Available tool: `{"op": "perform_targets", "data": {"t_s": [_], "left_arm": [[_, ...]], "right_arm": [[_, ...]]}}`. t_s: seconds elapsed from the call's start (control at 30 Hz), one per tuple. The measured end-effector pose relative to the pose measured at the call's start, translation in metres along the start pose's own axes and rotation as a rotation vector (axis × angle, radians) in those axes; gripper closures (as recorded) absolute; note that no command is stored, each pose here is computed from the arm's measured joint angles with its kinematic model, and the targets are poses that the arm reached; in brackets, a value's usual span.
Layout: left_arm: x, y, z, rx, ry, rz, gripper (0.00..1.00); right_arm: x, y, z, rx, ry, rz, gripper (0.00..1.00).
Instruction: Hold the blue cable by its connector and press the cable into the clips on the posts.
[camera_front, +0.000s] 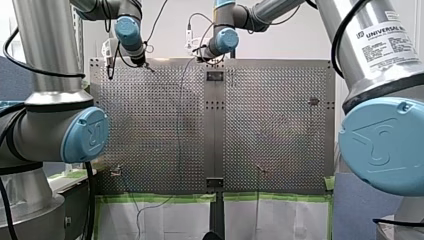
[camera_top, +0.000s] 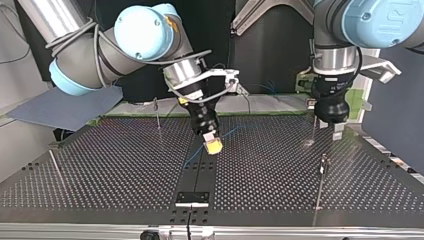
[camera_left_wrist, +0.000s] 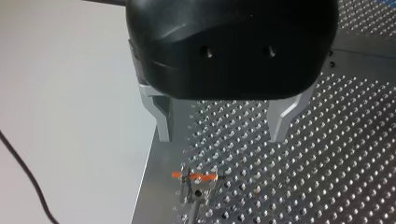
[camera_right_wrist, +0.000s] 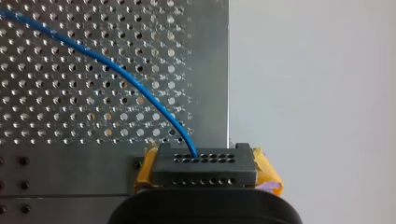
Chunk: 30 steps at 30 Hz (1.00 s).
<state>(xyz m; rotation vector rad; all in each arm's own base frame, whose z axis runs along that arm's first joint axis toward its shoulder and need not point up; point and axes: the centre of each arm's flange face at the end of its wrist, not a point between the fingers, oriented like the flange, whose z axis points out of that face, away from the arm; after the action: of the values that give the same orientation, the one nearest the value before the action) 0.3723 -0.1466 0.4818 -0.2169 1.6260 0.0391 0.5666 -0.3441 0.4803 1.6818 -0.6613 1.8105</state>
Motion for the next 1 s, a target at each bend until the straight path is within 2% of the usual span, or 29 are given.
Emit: {"op": "perform_targets", "data": {"t_s": [0.27,0.43,0.67,0.83,1.0], "left_arm": [[0.007,-0.01,-0.009,0.03,0.047,-0.033,0.02],[0.009,-0.013,-0.013,0.028,0.056,-0.052,0.02],[0.018,-0.016,-0.012,0.034,0.062,-0.051,0.02],[0.027,-0.02,-0.009,0.044,0.082,-0.053,0.02],[0.034,-0.024,-0.003,0.056,0.11,-0.082,0.02]], "right_arm": [[-0.015,-0.005,-0.006,0.002,-0.031,-0.004,1.0],[-0.021,-0.006,-0.008,-0.002,-0.044,-0.006,1.0],[-0.035,-0.006,-0.014,-0.014,-0.072,-0.01,1.0],[-0.035,-0.006,-0.015,-0.017,-0.072,-0.01,1.0],[-0.035,-0.006,-0.015,-0.019,-0.071,-0.01,1.0]]}}
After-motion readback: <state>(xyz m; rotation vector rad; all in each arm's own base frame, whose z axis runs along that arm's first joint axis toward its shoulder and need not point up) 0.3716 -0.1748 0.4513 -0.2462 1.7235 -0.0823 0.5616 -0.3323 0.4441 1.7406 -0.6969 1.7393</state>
